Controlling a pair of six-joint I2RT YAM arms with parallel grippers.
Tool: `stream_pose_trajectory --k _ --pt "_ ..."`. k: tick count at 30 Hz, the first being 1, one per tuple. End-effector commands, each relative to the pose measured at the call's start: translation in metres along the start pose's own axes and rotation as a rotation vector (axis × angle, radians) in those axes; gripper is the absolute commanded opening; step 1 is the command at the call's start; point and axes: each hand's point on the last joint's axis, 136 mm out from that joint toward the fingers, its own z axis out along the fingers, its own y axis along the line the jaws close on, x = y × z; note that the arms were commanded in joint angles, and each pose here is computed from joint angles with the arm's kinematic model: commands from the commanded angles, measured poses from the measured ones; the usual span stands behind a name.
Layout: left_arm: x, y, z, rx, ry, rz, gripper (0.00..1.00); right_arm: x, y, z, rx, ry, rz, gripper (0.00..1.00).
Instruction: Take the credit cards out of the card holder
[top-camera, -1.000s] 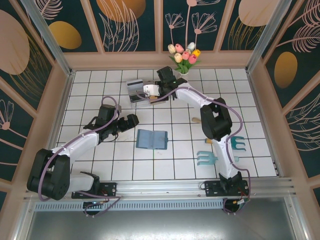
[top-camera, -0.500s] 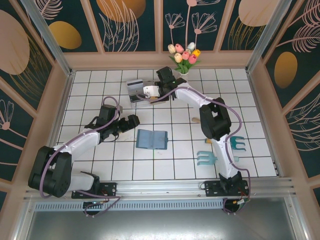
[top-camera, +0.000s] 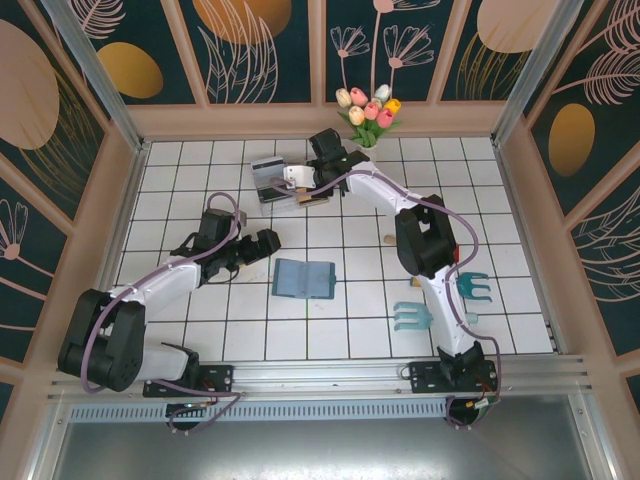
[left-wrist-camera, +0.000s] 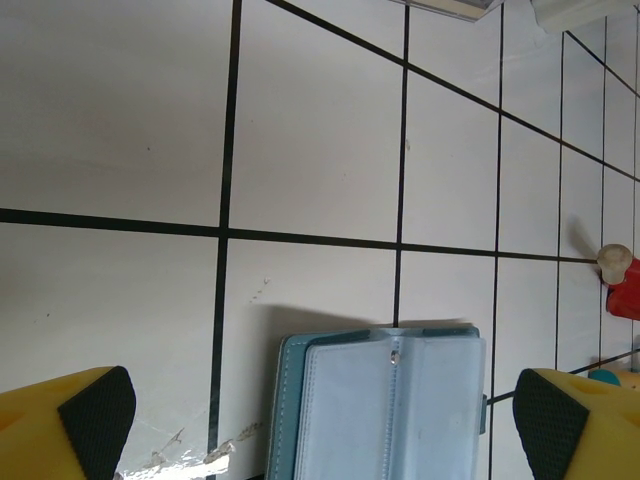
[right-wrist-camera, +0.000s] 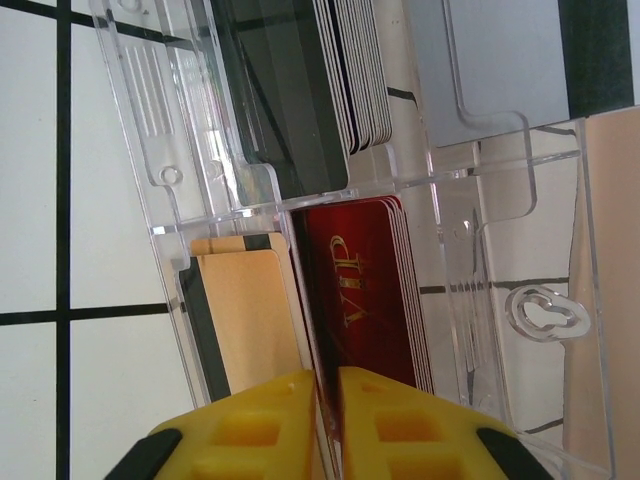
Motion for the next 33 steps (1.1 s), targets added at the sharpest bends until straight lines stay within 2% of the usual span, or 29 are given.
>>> stream_pose_trajectory --k 1,9,22,29,33 --pt "0.000 0.000 0.002 0.018 0.005 0.015 0.99 -0.007 -0.005 0.002 0.015 -0.013 0.010 0.18" --pt "0.002 0.001 0.002 0.020 0.009 0.013 0.99 -0.009 -0.019 -0.001 0.070 -0.011 0.033 0.19" --pt "0.001 -0.003 -0.001 0.030 0.004 0.015 0.98 -0.018 -0.047 -0.023 0.163 -0.050 0.193 0.19" --pt "0.000 -0.005 -0.007 0.033 -0.012 0.025 0.98 -0.045 -0.055 -0.074 0.175 -0.193 0.396 0.21" --pt "0.000 -0.005 -0.011 0.031 -0.022 0.031 0.98 -0.060 -0.038 -0.107 0.110 -0.293 0.571 0.21"
